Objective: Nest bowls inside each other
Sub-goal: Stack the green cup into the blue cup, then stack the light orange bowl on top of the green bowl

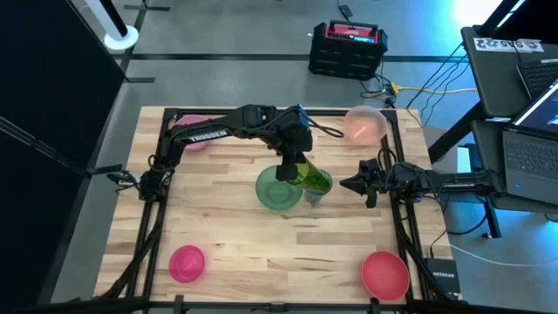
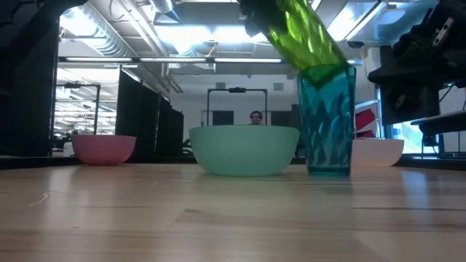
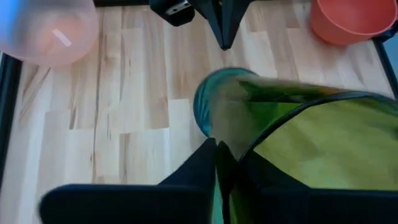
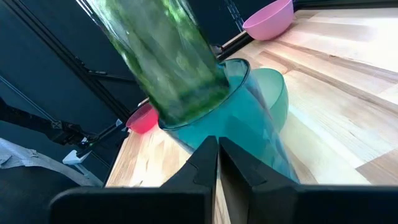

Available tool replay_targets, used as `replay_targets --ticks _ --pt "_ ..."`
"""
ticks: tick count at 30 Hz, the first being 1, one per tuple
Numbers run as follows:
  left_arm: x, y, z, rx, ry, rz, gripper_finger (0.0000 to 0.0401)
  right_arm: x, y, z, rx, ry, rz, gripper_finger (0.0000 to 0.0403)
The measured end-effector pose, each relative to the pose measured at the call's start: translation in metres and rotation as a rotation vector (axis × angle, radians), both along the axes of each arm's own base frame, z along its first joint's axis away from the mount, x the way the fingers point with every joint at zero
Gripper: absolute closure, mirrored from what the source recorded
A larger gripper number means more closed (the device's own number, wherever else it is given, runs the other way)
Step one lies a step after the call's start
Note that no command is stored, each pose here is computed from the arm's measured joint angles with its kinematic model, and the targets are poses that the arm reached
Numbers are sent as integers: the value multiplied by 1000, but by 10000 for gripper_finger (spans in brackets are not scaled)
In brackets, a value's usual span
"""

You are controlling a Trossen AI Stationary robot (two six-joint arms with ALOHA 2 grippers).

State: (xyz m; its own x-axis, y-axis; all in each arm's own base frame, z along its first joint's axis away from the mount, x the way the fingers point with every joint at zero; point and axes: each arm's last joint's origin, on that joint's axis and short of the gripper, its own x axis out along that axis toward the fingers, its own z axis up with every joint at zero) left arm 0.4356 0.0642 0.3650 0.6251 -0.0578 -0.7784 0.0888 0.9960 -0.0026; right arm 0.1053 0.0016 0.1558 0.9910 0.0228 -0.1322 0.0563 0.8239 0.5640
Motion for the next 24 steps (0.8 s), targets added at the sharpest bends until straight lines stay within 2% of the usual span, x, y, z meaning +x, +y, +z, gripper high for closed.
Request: replay_targets --ticks 3,19,24 --pt "-1 3 0 0 4 8 340 0 0 0 1 0 0 402" --pt "-26 9 12 38 108 74 273 0 0 0 -4 -1 0 402" --pt "-56 10 8 22 358 119 272 0 0 0 -22 -2 3 402"
